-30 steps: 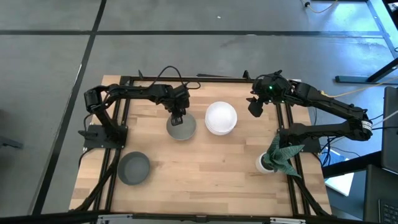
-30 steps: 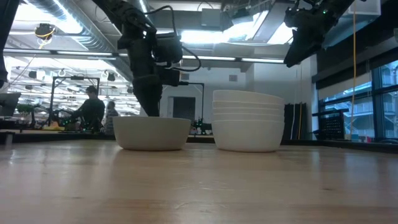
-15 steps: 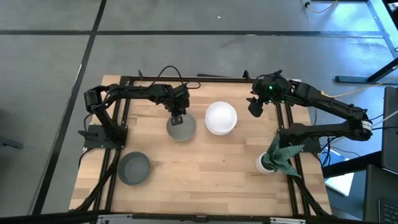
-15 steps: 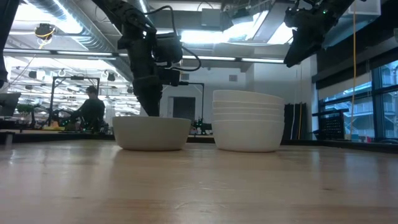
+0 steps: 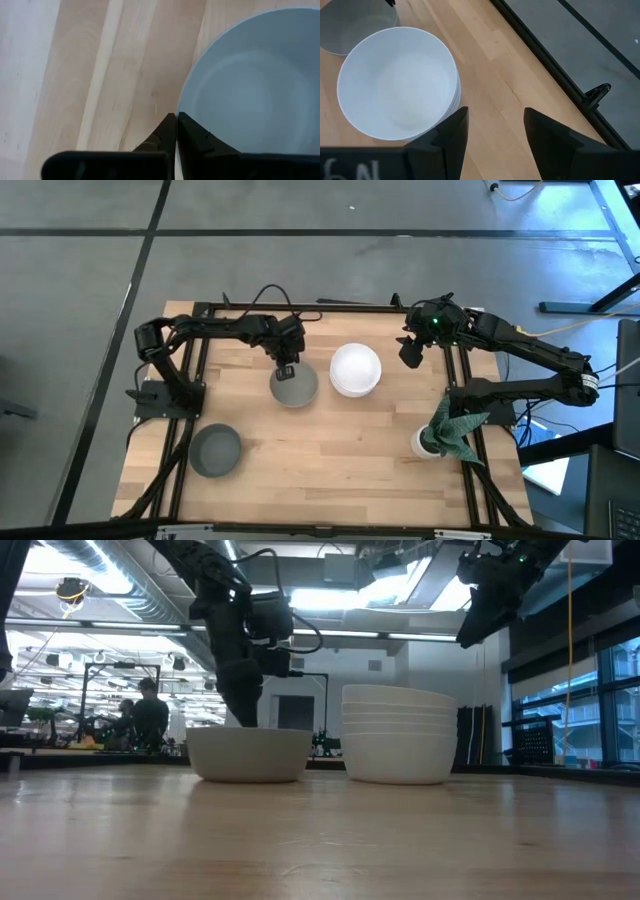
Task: Nest bowls inside each other
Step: Stack the light gray bowl on top of the white bowl
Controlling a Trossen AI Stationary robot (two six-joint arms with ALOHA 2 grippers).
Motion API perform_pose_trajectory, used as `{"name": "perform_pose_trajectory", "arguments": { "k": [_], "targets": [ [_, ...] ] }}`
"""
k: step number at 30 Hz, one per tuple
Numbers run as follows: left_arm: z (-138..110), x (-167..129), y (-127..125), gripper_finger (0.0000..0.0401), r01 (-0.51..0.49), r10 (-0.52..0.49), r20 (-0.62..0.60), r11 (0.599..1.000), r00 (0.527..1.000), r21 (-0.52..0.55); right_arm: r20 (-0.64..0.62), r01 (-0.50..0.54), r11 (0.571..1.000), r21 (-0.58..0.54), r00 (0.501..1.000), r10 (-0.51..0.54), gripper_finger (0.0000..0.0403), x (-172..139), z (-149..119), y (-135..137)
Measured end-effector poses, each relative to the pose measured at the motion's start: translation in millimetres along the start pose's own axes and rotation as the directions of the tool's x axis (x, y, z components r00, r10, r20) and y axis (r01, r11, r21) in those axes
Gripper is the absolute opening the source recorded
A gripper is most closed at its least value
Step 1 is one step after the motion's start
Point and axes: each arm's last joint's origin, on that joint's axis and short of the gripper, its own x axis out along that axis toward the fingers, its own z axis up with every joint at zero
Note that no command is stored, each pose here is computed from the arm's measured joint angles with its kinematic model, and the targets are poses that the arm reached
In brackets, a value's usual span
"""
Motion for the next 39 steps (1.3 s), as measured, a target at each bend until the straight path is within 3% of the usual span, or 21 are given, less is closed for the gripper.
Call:
{"name": "perform_pose_trajectory", "arguments": {
  "k": [9, 14, 20, 28, 36, 39],
  "targets": [
    [-1, -19, 12, 0.0001, 0.016, -0.013, 0.063, 0.999, 0.998, -0.046, 0.000, 0.000, 1.000, 0.000, 1.000, 0.000, 0.0193, 0, 0, 0],
    [-1, -52, 20, 0.0001, 0.015, -0.002, 0.210, 0.998, 0.978, -0.062, 0.000, 0.000, 1.000, 0.000, 1.000, 0.000, 0.0193, 0, 0, 0],
    [12, -99, 22, 0.0000, 0.104, -0.072, 0.528, 0.994, 0.846, -0.031, 0.000, 0.001, 1.000, 0.000, 1.000, -0.001, 0.0193, 0, 0, 0],
    [28, -117, 22, 0.0000, 0.180, -0.103, 0.714, 0.983, 0.693, -0.032, 0.001, 0.014, 1.000, -0.003, 1.000, -0.014, 0.0193, 0, 0, 0],
    [51, -121, 12, 0.0000, 0.201, -0.145, 0.768, 0.979, 0.623, 0.023, 0.004, 0.017, 1.000, -0.021, 1.000, -0.017, 0.0193, 0, 0, 0],
    [65, -127, 8, 0.0000, 0.185, -0.157, 0.768, 0.981, 0.621, 0.051, 0.019, 0.019, 0.999, -0.036, 1.000, -0.018, 0.0193, 0, 2, 0]
  ]
}}
